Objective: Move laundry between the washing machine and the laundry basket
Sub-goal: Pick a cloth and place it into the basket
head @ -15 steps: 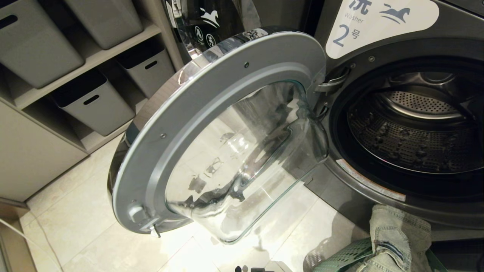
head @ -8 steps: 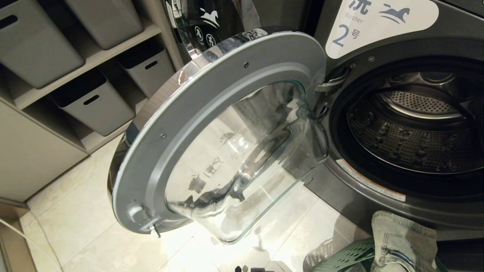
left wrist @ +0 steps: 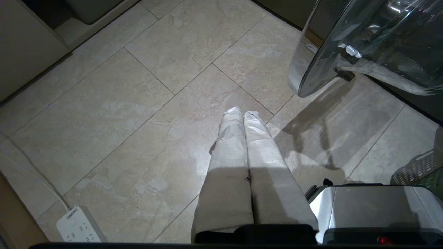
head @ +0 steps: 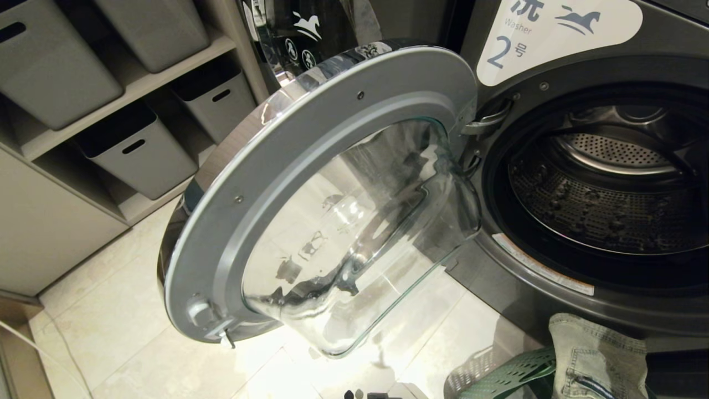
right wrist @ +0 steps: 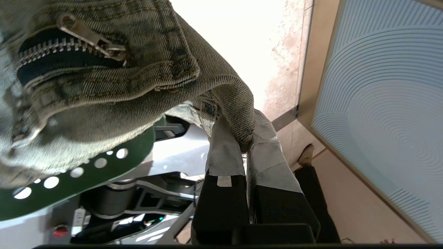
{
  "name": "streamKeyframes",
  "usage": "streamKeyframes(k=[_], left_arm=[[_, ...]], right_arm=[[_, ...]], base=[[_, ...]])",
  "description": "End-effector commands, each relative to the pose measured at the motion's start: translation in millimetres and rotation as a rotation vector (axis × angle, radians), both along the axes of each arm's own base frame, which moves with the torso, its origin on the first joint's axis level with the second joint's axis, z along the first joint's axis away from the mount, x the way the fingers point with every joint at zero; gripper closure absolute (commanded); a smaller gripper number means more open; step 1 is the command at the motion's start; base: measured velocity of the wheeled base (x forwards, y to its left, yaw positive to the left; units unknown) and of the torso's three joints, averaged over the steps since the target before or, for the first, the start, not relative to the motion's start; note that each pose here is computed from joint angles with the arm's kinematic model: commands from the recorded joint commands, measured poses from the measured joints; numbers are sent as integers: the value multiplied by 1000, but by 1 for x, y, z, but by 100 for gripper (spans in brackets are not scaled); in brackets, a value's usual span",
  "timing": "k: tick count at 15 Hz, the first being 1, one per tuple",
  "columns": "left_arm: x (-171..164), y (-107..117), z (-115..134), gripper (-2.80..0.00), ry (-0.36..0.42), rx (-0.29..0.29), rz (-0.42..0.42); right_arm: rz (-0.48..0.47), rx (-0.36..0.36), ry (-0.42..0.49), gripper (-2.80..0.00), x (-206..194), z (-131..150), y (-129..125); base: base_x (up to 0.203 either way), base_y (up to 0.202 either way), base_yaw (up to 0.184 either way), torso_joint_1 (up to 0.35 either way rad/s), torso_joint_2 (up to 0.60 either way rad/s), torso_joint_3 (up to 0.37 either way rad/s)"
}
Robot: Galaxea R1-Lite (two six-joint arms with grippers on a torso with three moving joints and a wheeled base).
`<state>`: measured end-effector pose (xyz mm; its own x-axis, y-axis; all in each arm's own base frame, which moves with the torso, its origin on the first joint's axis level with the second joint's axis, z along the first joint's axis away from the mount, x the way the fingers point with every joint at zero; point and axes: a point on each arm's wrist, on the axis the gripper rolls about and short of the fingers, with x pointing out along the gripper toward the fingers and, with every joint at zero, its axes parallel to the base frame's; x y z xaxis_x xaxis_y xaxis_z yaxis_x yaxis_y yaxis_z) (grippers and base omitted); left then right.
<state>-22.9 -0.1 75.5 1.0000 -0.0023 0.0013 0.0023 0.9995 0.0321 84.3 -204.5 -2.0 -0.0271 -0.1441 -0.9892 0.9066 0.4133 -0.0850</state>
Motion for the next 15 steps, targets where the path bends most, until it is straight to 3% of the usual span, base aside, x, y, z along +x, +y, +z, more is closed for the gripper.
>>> streamKeyframes(k=[1, 5, 8, 12, 15], left_arm=[[0, 0, 0, 0, 3, 0, 1], [0, 0, 0, 0, 3, 0, 1], [0, 0, 0, 0, 3, 0, 1], [0, 0, 0, 0, 3, 0, 1], [0, 0, 0, 0, 3, 0, 1]], right_arm=[[4, -23, -10, 0, -5, 8, 2], [28, -11, -11, 0, -7, 15, 9], [42, -48, -27, 0, -10, 26, 14], [259, -9, -91, 0, -9, 30, 39], [364, 34, -123, 0, 6, 25, 47]], base=[[0, 0, 0, 0, 0, 0], [0, 0, 0, 0, 0, 0], [0, 0, 0, 0, 0, 0], [0, 0, 0, 0, 0, 0], [0, 0, 0, 0, 0, 0]])
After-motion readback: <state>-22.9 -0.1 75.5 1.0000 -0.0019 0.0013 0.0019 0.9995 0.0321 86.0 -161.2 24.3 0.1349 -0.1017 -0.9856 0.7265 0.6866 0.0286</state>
